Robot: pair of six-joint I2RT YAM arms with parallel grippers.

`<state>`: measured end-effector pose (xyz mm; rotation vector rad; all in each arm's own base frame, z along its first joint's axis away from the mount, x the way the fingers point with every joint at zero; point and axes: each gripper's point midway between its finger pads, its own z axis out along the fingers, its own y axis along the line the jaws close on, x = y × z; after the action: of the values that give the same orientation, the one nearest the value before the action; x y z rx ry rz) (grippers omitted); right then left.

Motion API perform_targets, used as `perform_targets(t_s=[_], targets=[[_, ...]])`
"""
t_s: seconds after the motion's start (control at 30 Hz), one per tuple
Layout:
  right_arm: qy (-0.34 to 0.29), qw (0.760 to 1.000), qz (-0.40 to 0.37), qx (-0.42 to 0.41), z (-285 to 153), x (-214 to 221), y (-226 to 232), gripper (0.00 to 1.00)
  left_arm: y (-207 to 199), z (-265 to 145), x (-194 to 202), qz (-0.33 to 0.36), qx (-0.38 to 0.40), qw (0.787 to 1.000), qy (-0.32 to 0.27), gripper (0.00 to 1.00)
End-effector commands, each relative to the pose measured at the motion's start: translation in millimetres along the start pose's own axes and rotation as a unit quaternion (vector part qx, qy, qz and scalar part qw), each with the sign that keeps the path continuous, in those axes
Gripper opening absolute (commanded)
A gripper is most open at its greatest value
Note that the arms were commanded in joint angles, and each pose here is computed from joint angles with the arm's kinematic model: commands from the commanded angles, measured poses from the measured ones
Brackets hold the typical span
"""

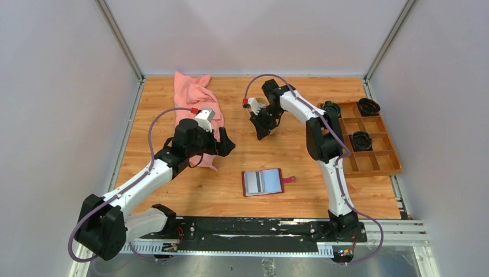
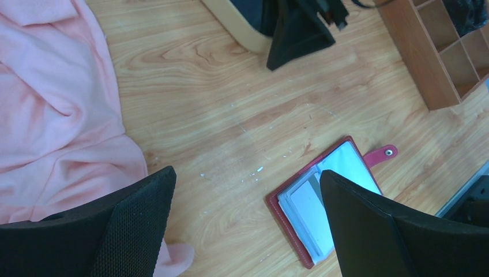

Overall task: Put the credit cards into the card holder
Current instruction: Move the storage box to the center of the board.

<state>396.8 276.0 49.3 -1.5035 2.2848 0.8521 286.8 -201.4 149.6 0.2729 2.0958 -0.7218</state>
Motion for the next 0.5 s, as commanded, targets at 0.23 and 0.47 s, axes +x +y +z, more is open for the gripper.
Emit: perform_targets(t_s=[0.23, 0.47], targets=[[0.109, 0.989, -0.104, 0.005, 13.9, 45.8, 63.6, 0.25, -3.3, -16.0, 2.5, -0.002, 0.013, 1.000, -0.021, 0.99], [0.121, 0.973, -0.197, -0.020, 17.7, 54.5, 102.7, 0.23, -9.2, -22.7, -3.3, 0.011, 0.029, 0.999, -0.043, 0.99]])
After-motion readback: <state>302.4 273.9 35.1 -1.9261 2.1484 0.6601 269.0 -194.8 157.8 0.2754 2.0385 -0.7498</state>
